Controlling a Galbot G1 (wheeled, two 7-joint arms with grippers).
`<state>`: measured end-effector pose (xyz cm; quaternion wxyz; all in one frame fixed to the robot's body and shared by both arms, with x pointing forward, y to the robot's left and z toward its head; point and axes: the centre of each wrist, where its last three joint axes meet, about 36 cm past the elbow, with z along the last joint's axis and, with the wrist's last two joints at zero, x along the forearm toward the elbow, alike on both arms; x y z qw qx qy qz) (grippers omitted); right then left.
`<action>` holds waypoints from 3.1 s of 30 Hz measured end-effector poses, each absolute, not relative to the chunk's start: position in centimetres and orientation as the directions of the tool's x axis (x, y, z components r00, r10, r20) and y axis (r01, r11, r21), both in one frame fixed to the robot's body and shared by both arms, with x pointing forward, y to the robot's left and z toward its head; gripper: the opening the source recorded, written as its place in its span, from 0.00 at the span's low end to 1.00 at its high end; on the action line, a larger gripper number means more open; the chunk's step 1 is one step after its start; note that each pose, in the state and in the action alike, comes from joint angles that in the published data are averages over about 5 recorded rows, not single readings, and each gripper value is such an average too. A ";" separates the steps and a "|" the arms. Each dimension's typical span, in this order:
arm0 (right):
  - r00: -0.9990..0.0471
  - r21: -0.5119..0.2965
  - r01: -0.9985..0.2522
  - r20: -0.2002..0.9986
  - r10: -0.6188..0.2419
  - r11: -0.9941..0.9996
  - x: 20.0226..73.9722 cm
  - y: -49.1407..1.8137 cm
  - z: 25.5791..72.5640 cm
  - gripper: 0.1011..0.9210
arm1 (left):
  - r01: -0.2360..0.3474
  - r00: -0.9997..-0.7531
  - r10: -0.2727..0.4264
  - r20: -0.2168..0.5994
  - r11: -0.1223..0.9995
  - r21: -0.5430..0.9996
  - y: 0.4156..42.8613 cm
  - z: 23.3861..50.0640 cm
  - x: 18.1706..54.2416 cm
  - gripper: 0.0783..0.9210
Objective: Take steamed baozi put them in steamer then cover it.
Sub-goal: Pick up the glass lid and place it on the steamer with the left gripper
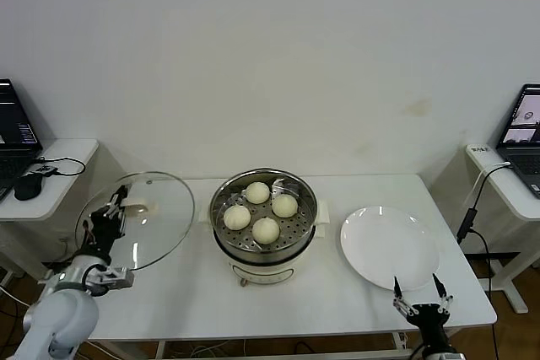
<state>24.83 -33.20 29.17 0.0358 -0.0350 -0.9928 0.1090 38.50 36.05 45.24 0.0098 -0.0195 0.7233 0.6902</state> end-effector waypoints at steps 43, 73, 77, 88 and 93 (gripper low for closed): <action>-0.994 -0.330 -0.057 0.108 -0.022 0.942 25.4 -28.2 26.7 0.88 | 0.082 -0.986 0.148 0.073 0.055 0.995 9.4 45.9 46.2 0.09; -0.992 -0.341 -0.076 0.123 -0.036 0.937 25.0 -28.3 26.1 0.88 | 0.087 -0.988 0.130 0.084 0.017 0.996 8.6 44.0 47.0 0.09; -0.991 -0.341 -0.080 0.125 -0.039 0.937 24.9 -28.2 26.0 0.88 | 0.091 -0.988 0.131 0.087 0.025 0.995 8.4 43.9 46.9 0.09; -0.991 -0.346 -0.088 0.130 -0.045 0.934 24.7 -28.0 26.0 0.88 | 0.084 -0.988 0.136 0.078 0.040 0.996 8.6 44.1 46.4 0.25; -0.990 -0.348 -0.093 0.134 -0.049 0.933 24.5 -27.9 26.0 0.88 | 0.075 -0.989 0.134 0.068 0.048 0.996 9.0 44.3 46.0 0.43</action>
